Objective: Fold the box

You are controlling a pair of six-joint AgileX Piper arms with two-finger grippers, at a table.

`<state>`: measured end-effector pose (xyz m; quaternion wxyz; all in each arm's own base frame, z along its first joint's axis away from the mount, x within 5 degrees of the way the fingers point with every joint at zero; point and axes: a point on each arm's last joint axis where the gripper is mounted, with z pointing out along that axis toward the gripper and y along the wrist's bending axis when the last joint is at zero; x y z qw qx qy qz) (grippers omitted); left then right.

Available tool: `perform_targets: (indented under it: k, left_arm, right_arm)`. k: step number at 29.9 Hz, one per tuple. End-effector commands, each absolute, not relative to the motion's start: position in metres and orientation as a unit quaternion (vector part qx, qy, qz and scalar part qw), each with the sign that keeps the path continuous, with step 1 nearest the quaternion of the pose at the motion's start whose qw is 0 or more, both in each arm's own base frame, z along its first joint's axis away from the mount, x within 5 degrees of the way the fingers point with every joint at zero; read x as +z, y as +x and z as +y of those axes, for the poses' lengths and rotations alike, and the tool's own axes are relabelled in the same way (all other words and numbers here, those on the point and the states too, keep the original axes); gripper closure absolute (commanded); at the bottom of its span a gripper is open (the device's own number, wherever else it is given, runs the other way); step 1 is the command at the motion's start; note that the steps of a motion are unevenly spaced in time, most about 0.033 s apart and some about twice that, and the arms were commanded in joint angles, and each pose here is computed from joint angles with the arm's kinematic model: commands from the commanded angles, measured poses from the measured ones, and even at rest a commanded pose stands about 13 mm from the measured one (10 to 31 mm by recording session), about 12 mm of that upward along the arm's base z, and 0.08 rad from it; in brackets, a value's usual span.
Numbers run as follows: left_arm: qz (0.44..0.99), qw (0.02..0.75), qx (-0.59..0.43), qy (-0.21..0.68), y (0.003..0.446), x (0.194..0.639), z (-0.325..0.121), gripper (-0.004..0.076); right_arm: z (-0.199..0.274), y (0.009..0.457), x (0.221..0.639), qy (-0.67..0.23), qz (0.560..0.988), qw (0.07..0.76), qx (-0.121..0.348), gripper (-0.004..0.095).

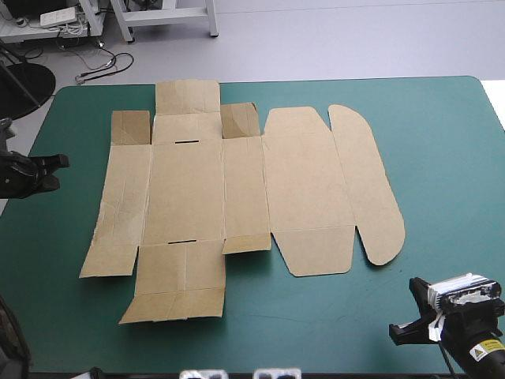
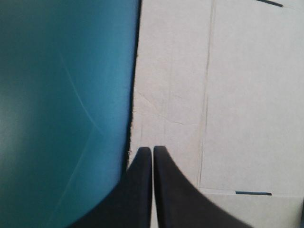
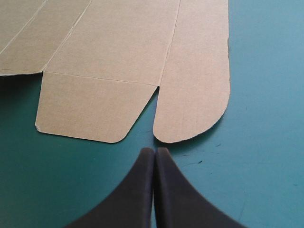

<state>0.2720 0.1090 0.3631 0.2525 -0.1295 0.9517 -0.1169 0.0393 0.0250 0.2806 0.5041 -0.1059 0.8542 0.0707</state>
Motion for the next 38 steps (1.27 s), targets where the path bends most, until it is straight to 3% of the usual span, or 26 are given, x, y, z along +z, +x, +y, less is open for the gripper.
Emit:
perform_targets:
  k: [1, 9, 11, 14, 18, 21, 25, 34, 38]
  left_arm:
    - [0.944, 0.248, -0.156, -0.155, 0.266, 0.365, 0.124, 0.072]
    - [0.957, 0.205, -0.164, -0.122, 0.277, 0.331, 0.133, 0.0716]
    - [0.958, 0.2, -0.166, -0.123, 0.279, 0.328, 0.134, 0.0679]
    - [0.959, 0.194, -0.168, -0.124, 0.281, 0.324, 0.136, 0.0529]
    - [0.96, 0.181, -0.174, -0.119, 0.29, 0.314, 0.134, 0.0155]
    - [0.963, 0.168, -0.18, -0.111, 0.297, 0.305, 0.13, 0.0001]
    - [0.966, 0.138, -0.193, -0.1, 0.307, 0.289, 0.126, 0.0025]
    - [0.959, 0.095, -0.252, -0.086, 0.315, 0.246, 0.123, 0.0197]
    - [0.957, 0.061, -0.269, -0.087, 0.31, 0.223, 0.121, 0.0218]
  right_arm:
    - [0.024, 0.044, 0.294, -0.095, 0.836, 0.536, 0.068, 0.0928]
    - [0.024, 0.044, 0.294, -0.095, 0.836, 0.537, 0.066, 0.0928]
    - [0.024, 0.044, 0.294, -0.095, 0.836, 0.537, 0.066, 0.0928]
    - [0.024, 0.044, 0.294, -0.095, 0.836, 0.537, 0.066, 0.0928]
    - [0.024, 0.044, 0.294, -0.095, 0.836, 0.536, 0.065, 0.0928]
    - [0.024, 0.044, 0.294, -0.095, 0.836, 0.536, 0.065, 0.0928]
    - [0.024, 0.044, 0.294, -0.095, 0.836, 0.536, 0.066, 0.0928]
    - [0.024, 0.044, 0.294, -0.091, 0.837, 0.535, 0.068, 0.0928]
    - [0.024, 0.044, 0.294, -0.086, 0.837, 0.535, 0.073, 0.0928]
